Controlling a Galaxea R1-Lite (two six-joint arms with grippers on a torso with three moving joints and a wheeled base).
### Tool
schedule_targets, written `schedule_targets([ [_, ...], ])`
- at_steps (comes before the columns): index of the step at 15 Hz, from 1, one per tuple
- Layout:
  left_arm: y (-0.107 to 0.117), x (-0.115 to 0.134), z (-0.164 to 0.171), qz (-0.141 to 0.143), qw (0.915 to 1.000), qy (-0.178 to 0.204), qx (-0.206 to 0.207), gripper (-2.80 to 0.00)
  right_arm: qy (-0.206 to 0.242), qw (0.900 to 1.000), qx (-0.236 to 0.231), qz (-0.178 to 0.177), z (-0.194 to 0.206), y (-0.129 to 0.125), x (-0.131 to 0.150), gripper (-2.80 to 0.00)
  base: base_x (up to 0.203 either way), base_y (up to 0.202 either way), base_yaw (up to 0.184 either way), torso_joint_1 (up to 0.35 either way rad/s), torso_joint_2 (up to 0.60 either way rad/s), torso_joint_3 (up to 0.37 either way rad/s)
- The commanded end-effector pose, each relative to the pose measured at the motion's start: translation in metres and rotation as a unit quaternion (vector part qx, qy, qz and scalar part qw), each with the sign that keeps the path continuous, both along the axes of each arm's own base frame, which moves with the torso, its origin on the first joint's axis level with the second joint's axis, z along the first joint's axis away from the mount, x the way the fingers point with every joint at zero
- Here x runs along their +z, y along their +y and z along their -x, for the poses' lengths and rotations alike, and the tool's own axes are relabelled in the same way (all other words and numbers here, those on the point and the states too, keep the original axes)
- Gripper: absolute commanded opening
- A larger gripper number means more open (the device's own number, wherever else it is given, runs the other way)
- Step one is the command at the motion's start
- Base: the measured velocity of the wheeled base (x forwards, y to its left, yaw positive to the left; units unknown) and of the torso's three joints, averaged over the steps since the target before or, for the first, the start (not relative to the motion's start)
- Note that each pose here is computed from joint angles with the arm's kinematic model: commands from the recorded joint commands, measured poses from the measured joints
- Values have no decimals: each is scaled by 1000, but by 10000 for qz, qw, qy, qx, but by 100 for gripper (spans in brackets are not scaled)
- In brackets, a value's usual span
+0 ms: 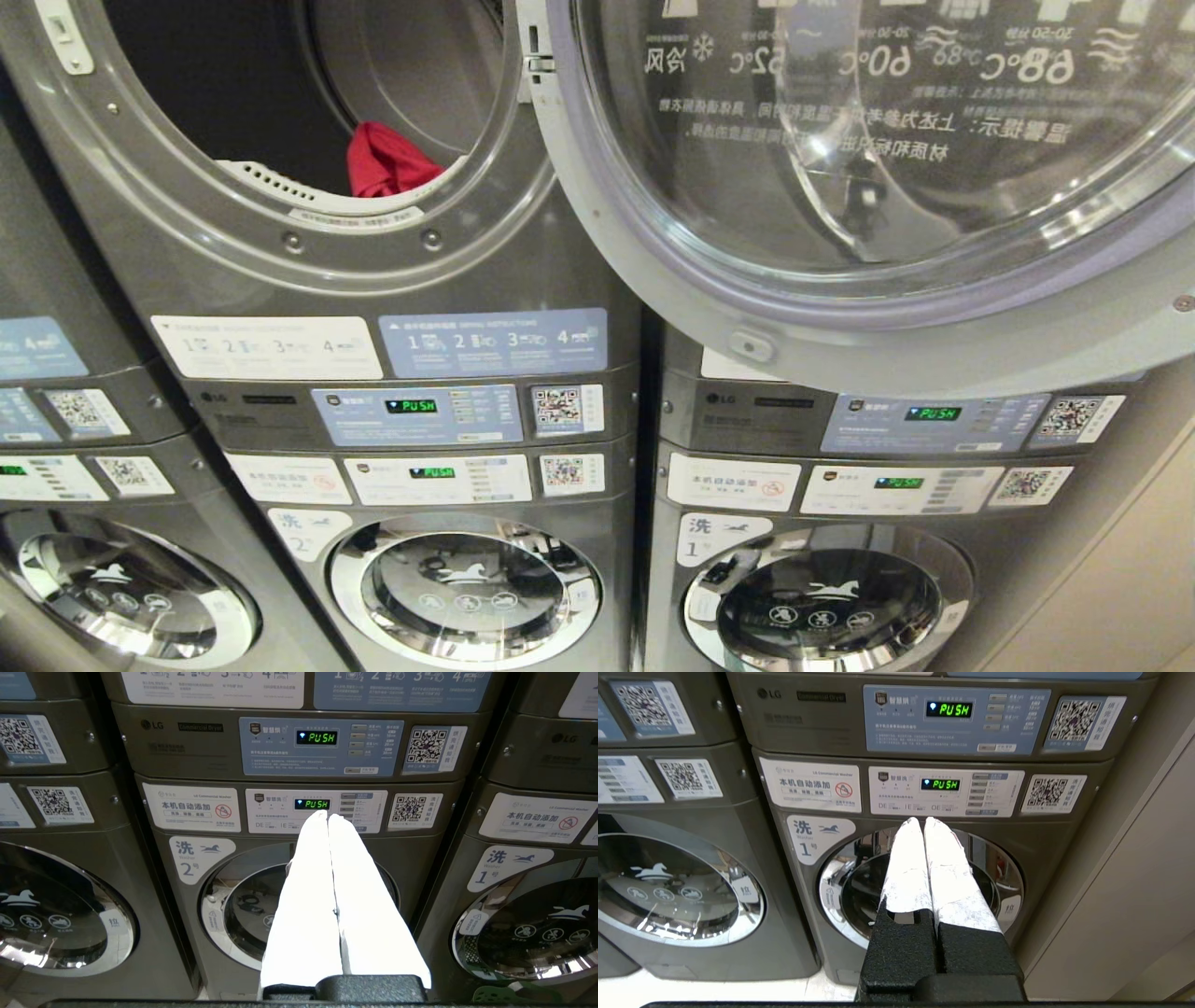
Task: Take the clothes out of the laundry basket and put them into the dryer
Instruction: Close the dryer
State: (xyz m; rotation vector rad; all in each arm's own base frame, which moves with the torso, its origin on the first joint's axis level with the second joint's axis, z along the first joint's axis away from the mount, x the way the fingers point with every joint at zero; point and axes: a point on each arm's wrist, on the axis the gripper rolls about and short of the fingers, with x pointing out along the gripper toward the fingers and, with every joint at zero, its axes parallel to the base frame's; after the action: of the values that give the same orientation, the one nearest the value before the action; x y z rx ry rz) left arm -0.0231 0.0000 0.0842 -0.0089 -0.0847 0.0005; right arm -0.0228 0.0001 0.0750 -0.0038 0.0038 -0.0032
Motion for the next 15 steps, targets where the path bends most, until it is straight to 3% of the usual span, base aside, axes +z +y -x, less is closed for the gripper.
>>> schedule_targets([
  [1, 0, -9, -2, 2, 9999, 147, 3, -280, 12, 10000, 8, 4, 0, 0, 0, -280, 0, 0, 0, -1, 2, 203],
  [4, 0, -9, -3, 2, 9999, 155, 3, -280, -270, 9996, -8, 105, 5, 0, 17, -280, 0, 0, 0, 0, 4, 132],
  [5, 0, -9, -2, 2, 9999, 147, 3, -280, -489, 9986, -43, 175, 9, 0, 40, -280, 0, 0, 0, 10, 2, 41],
  [7, 0, -9, -2, 2, 9999, 147, 3, -280, -515, 9981, -310, 125, 4, -1, 87, -280, 0, 0, 0, 6, 19, 11],
  [10, 0, -9, -2, 2, 9999, 147, 3, -280, -245, 9928, -1043, -537, -43, -5, 161, -280, 0, 0, 0, 0, 0, 0],
  [13, 0, -9, -2, 2, 9999, 147, 3, -280, -431, 9829, -1472, -1017, -96, -7, 196, -280, 0, 0, 0, 0, 0, 0],
  [15, 0, -9, -2, 2, 9999, 147, 3, -280, -754, 9808, -1415, -1113, -125, -7, 212, -280, 0, 0, 0, 0, 0, 0],
])
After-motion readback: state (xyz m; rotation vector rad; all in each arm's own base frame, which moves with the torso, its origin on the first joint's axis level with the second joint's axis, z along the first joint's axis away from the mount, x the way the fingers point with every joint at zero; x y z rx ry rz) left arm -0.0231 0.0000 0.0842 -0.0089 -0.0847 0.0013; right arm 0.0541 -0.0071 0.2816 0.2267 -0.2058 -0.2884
